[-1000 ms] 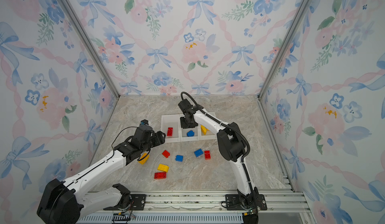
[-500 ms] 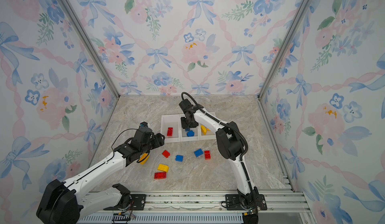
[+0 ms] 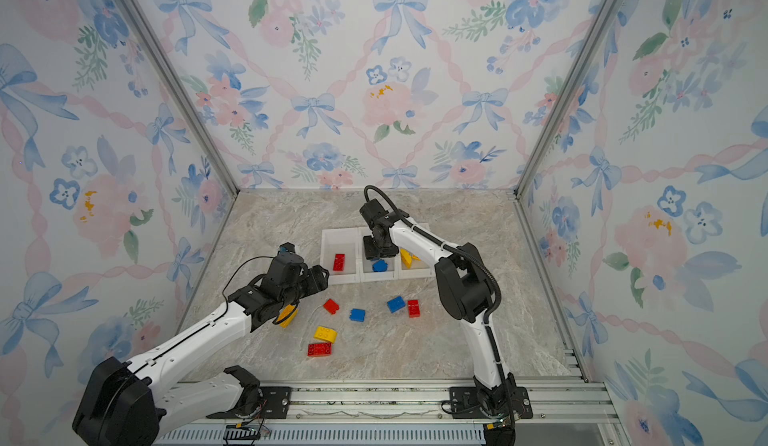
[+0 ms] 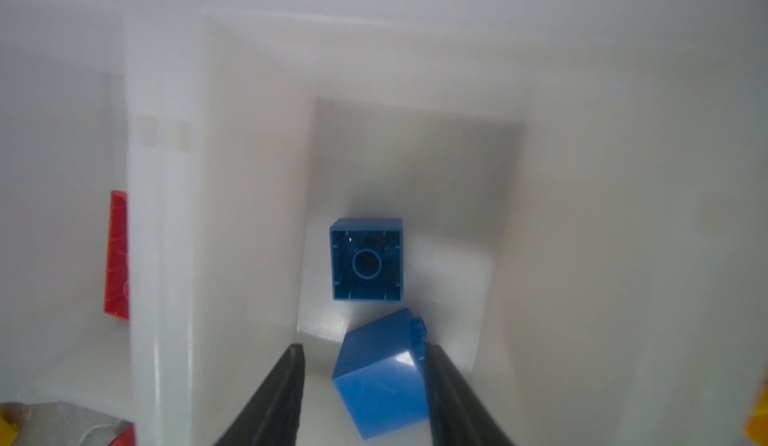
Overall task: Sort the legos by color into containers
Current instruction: 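Move the right gripper down to a blue 2x3 brick and close on it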
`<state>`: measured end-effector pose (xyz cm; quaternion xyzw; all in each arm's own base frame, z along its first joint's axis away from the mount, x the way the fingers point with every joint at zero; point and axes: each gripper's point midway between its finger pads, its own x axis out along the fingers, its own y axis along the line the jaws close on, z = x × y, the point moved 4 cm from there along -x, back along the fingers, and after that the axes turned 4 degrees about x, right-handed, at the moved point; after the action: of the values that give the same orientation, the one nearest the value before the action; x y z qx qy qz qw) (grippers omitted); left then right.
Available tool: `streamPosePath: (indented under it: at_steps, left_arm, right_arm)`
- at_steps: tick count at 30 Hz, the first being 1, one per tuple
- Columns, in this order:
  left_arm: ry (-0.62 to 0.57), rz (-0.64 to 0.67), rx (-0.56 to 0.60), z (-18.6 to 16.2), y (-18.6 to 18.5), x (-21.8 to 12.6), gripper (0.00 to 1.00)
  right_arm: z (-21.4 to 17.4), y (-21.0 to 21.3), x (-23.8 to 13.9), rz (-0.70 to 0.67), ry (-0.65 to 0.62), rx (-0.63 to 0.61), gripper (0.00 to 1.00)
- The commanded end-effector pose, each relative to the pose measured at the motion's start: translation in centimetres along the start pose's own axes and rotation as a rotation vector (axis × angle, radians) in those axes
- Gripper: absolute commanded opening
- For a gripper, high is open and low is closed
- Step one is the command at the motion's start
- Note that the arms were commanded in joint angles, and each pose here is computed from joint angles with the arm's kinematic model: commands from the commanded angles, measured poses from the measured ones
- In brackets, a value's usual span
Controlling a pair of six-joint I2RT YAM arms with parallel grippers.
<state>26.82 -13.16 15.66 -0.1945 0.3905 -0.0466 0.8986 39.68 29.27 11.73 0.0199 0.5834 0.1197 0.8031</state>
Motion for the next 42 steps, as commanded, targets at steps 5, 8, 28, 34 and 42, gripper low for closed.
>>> streamPosePath:
  at_steps: [5, 8, 28, 34, 42]
  left_arm:
    - [0.008, 0.001, -0.001, 0.0, 0.2, 0.1, 0.81]
    - [0.011, 0.003, 0.004, 0.1, 0.2, 0.2, 0.81]
    - [0.018, -0.003, 0.032, 1.3, -0.5, 0.9, 0.82]
    - [0.021, -0.006, 0.040, 1.4, -0.6, 1.0, 0.82]
    - [0.030, -0.009, 0.040, 1.3, -0.6, 1.1, 0.82]
  right_arm:
    - [-1.0, -0.5, -3.5, 0.026, -0.036, 0.030, 0.53]
    - [-2.0, -0.9, -4.2, 0.021, -0.035, 0.030, 0.56]
    - [-9.7, -2.2, -6.2, -0.030, 0.031, -0.033, 0.68]
    - [-12.0, -2.2, -5.4, -0.055, 0.066, -0.056, 0.71]
    - [-13.9, -2.6, -4.2, -0.100, 0.103, -0.102, 0.77]
